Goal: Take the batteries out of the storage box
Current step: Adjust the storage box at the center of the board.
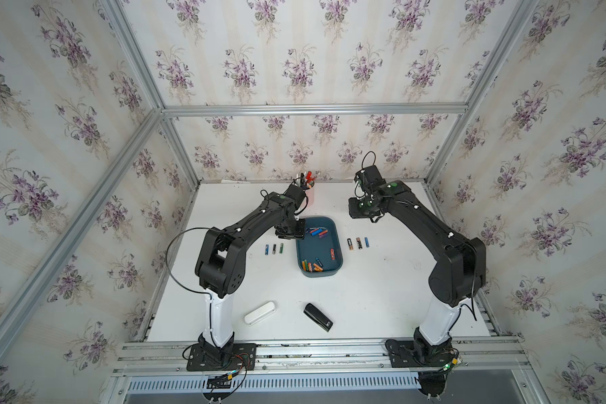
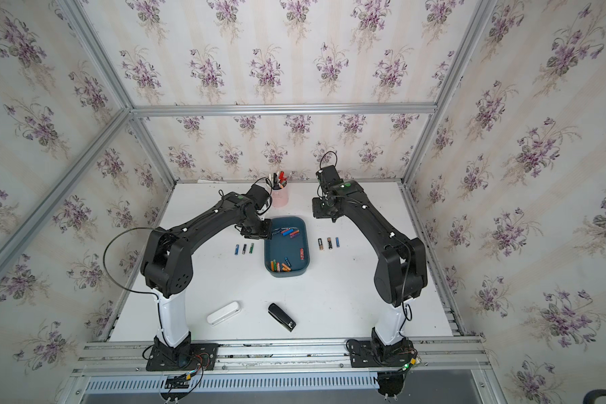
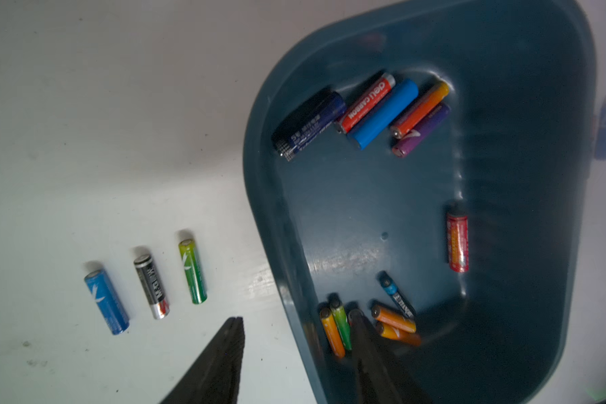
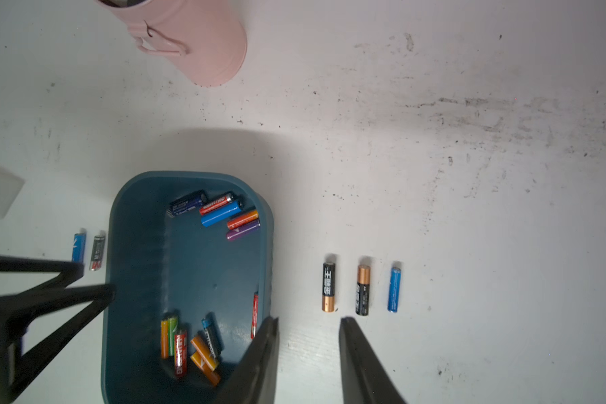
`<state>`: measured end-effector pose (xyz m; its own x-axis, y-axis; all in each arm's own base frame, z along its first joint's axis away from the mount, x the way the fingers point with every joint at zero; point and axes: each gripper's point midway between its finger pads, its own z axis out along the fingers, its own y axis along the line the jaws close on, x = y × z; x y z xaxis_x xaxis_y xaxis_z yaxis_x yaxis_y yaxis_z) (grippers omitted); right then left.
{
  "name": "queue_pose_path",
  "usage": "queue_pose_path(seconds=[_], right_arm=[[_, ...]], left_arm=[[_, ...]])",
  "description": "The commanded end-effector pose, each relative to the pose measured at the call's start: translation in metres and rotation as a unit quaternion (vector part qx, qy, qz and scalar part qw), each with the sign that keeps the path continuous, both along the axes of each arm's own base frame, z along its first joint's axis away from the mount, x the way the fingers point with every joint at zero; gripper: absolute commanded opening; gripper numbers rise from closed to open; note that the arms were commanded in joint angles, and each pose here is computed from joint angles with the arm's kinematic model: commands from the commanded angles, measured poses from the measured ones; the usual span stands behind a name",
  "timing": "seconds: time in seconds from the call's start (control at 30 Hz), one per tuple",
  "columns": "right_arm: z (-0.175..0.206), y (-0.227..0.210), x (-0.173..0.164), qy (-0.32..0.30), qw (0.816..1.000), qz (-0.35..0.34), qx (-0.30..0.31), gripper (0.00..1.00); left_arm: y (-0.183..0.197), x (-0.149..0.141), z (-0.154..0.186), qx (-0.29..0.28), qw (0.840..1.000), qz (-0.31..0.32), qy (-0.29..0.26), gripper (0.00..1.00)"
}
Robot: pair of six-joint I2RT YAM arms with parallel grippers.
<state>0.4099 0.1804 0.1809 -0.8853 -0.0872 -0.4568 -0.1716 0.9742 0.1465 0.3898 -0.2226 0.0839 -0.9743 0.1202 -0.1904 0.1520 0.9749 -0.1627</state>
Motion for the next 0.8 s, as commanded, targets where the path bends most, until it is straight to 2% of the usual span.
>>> queue_pose_path(seconds=[0.0,0.07,0.13,0.53,0.77], right_arm=[[0.001,-0.013,0.0,-0.007,1.0,-0.005,0.005,0.35],[-0.001,-0.02,-0.002,-0.005,1.0,-0.01,0.008,0.34],[-0.002,-0.025,-0.003,-0.005,1.0,-0.014,0.012,0.33],[-0.008,-0.032,-0.003,-0.003,1.0,-0.01,0.022,0.33],[-0.01,-0.038,-0.005,-0.004,0.999,-0.016,0.031,0.32]], left_arm=[[-0.002,0.005,-0.011,0.023,1.0,-0.002,0.013,0.42],[-0.004,0.008,-0.014,0.031,0.999,-0.005,0.01,0.31],[-0.005,0.01,-0.013,0.04,0.999,-0.008,0.003,0.26],[-0.002,0.005,-0.03,0.078,0.996,-0.026,0.034,0.16],[0.001,0.004,-0.028,0.091,0.994,-0.035,0.041,0.03]])
